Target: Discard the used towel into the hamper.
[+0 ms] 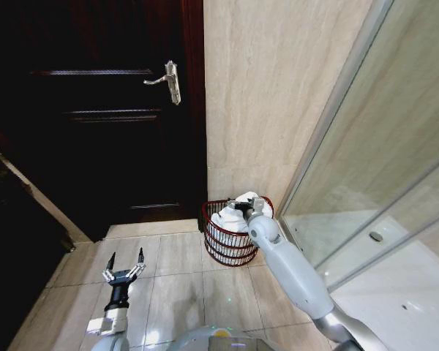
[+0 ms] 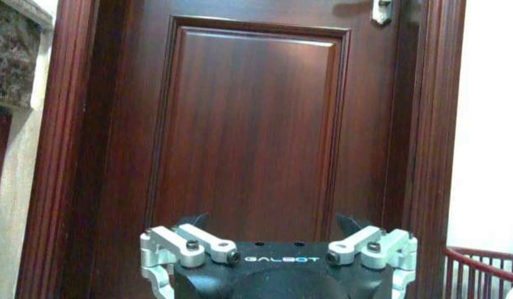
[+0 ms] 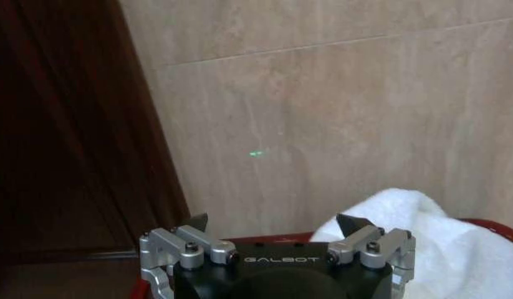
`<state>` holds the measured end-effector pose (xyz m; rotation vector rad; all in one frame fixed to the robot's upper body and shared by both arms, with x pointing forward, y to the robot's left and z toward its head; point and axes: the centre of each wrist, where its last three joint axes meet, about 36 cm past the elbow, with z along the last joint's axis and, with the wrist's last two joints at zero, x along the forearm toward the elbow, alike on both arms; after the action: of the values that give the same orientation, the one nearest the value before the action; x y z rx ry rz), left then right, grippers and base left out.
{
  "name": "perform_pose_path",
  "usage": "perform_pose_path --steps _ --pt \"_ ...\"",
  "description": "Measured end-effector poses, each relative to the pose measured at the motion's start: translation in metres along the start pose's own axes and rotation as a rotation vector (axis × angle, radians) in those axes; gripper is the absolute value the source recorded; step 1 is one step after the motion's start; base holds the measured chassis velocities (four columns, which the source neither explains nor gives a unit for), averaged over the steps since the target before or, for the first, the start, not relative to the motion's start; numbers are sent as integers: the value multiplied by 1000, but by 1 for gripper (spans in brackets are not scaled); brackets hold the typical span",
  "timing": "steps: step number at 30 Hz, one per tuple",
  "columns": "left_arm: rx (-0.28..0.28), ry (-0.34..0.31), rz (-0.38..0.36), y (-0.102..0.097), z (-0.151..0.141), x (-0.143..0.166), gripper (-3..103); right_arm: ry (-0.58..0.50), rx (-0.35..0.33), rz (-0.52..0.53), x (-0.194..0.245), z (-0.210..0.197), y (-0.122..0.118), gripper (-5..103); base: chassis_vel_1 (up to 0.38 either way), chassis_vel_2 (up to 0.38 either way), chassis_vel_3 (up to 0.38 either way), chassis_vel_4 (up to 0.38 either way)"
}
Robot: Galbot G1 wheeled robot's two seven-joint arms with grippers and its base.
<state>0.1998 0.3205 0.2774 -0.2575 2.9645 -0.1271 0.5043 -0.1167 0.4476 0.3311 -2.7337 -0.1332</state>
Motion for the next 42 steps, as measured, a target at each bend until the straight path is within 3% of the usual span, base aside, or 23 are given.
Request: perform_pose_path --steps 8,16,27,37,42 --pt "-4 0 1 2 1 1 100 46 1 26 -12 11 -8 100 0 0 0 0" --pt "3 0 5 1 3 0 100 135 19 163 -6 24 -49 100 0 0 0 0" --pt "9 -6 8 10 2 -4 100 226 15 257 -12 39 -75 100 0 0 0 0" --pt "12 -10 13 12 2 -5 100 231 -28 233 -21 47 -65 100 0 0 0 0" --pt "13 -16 18 11 0 -7 100 232 -61 164 -28 50 -41 100 0 0 0 0"
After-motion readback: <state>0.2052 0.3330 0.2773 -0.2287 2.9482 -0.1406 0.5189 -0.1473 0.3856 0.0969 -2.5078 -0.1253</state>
